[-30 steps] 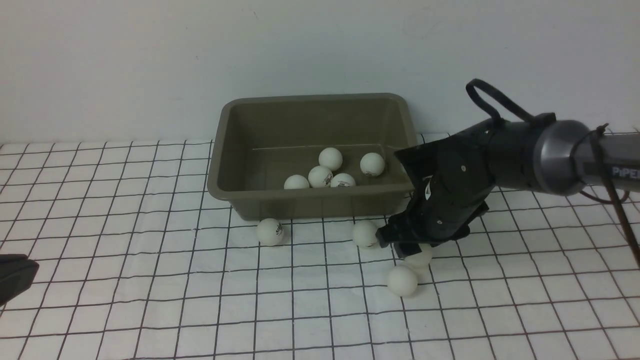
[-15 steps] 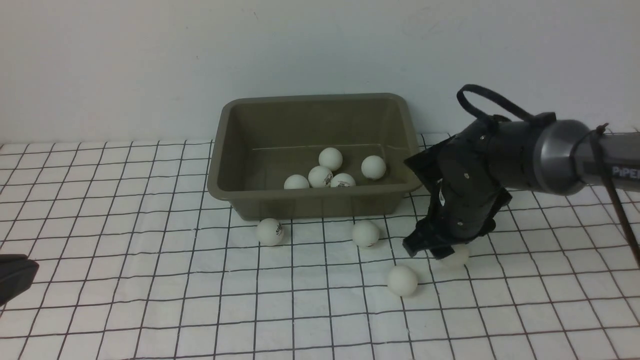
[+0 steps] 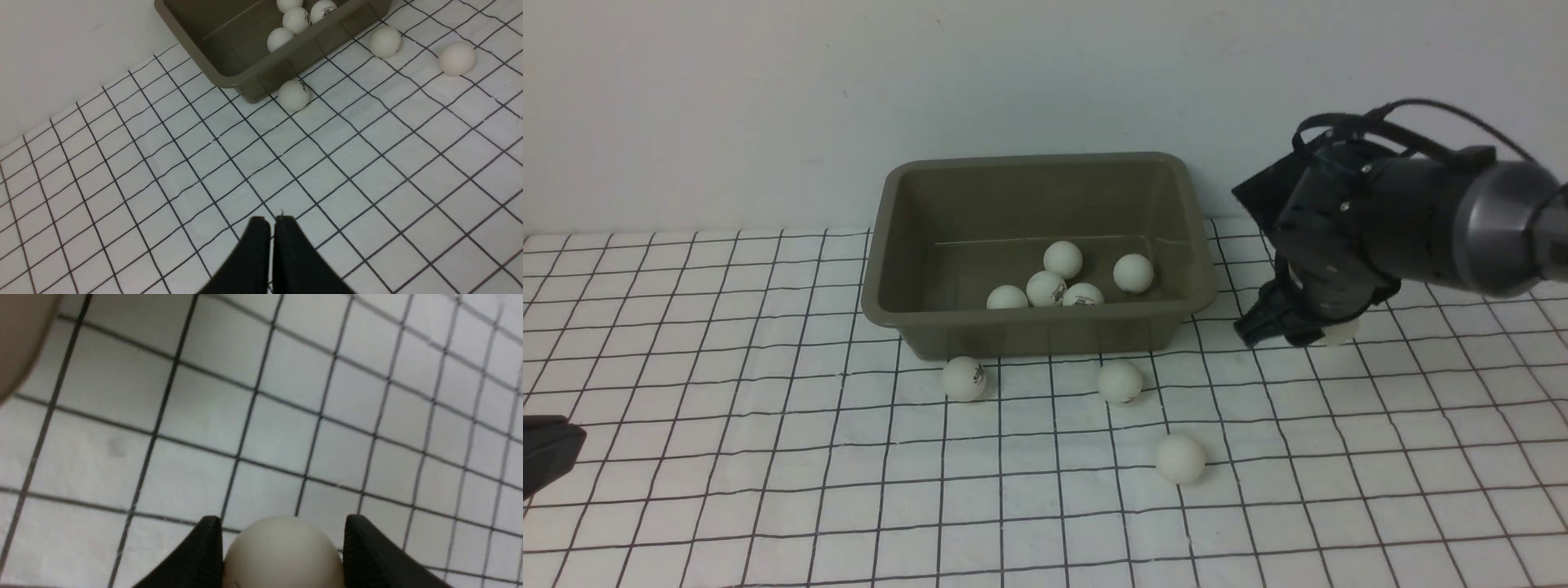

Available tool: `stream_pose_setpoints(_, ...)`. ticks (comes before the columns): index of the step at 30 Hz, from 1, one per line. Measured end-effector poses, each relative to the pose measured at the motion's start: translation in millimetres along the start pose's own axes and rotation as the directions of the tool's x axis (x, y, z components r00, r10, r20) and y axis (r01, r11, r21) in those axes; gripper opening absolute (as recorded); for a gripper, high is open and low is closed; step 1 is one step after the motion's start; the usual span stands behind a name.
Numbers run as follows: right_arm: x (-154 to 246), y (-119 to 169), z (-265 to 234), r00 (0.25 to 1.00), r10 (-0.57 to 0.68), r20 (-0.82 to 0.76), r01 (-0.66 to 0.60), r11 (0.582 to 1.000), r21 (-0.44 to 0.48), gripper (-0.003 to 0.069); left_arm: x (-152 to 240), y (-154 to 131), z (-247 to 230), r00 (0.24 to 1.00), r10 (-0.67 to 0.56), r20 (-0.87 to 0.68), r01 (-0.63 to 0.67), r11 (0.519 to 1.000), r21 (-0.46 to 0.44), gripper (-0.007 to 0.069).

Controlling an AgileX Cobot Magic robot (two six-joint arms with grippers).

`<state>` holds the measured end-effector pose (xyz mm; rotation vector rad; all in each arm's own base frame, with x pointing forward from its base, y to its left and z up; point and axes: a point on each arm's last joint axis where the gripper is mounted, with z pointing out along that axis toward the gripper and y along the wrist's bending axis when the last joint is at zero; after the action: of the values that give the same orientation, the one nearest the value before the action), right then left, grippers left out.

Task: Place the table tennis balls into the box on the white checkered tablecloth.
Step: 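Release the ping pong ball into the bin and lift the gripper away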

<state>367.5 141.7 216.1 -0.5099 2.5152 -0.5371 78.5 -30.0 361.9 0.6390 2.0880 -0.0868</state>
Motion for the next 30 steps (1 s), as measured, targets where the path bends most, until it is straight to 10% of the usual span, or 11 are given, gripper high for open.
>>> stream_pose_setpoints(17,-44.7,1.2,-47.2,0.855,0.14,0.499,-0.011,0.968,-0.253,0.0344,0.0,0.0,0.0,1.0,0.001,0.0,-0.001,1.0,0.0,-0.0004)
stream_pose_setpoints(30,-46.0,27.5,-17.0,0.862,0.204,0.465,-0.026,0.932,-0.361,0.0344,0.0,-0.1,0.0,1.0,0.001,0.0,-0.001,1.0,0.001,-0.0004)
